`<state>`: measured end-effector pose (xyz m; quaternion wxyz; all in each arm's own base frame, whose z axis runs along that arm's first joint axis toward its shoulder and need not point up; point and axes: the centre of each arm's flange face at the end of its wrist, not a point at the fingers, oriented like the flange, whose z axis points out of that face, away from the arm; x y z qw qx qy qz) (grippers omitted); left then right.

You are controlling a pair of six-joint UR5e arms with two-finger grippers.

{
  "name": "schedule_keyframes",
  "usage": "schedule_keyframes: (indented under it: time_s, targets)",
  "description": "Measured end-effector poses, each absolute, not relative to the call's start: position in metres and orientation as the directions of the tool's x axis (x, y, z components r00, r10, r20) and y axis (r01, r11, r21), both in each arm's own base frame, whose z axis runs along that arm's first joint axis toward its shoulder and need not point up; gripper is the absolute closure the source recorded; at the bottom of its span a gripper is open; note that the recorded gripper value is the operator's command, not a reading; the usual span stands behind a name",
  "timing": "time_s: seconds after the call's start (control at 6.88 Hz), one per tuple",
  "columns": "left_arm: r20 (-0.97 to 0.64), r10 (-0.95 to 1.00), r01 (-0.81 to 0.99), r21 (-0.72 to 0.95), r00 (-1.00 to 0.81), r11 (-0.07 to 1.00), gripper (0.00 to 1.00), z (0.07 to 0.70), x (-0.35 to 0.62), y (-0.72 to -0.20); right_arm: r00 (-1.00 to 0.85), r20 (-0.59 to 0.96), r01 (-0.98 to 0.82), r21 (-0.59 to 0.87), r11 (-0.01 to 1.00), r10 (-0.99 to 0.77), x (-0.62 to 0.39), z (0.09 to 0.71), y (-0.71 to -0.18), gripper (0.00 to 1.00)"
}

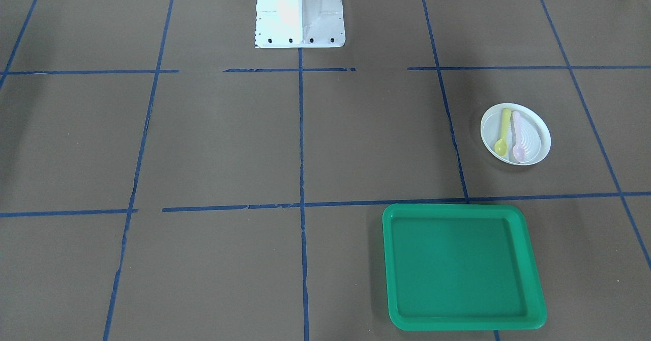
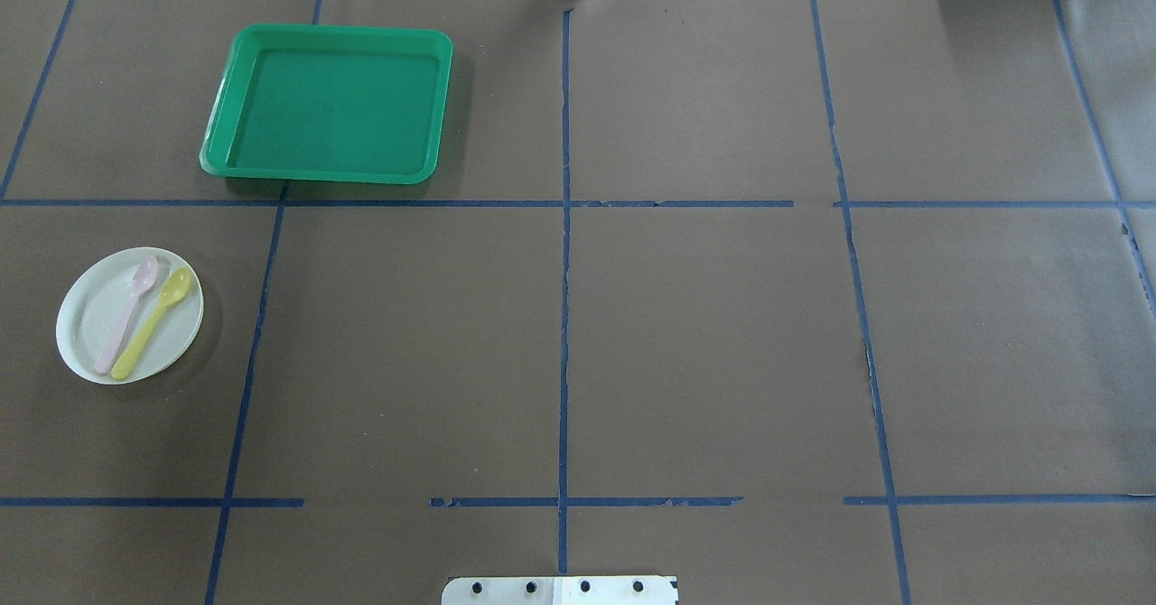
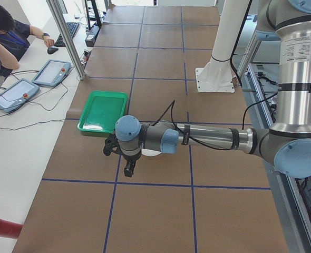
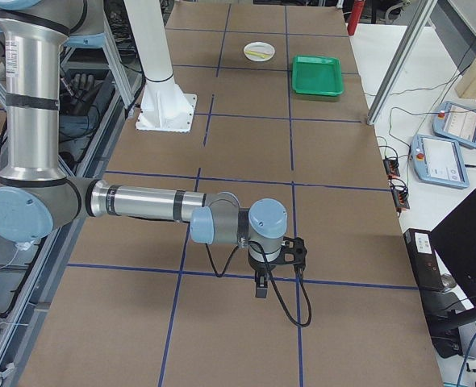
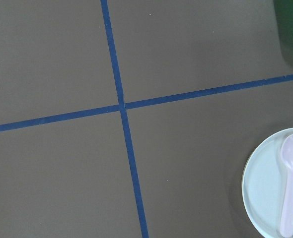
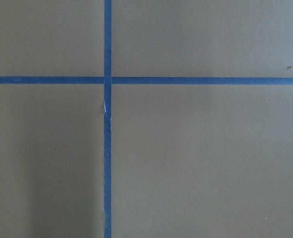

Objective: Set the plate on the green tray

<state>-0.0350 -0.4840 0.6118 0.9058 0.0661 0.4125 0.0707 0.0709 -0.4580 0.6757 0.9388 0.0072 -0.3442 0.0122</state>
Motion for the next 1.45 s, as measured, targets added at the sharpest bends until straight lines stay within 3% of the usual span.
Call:
schedule_keyframes:
  time_s: [0.73, 1.02, 1.45]
  targets:
    - [-0.732, 0.222, -0.090, 0.215, 0.644, 0.972, 0.00, 0.597, -0.026, -0.496, 0.763, 0.646, -0.028, 0.005, 1.000, 0.018, 0.071, 0.676, -0.458, 0.00]
    - [-0.725, 0.304, -0.185, 0.242, 0.618, 0.953, 0.00, 0.579, 0.044, -0.517, 0.763, 0.646, -0.028, 0.005, 1.000, 0.018, 0.071, 0.676, -0.458, 0.00]
    - [-0.729, 0.221, -0.079, 0.224, 0.648, 0.971, 0.00, 0.624, 0.136, -0.517, 0.763, 0.646, -0.028, 0.004, 1.000, 0.019, 0.071, 0.676, -0.458, 0.00]
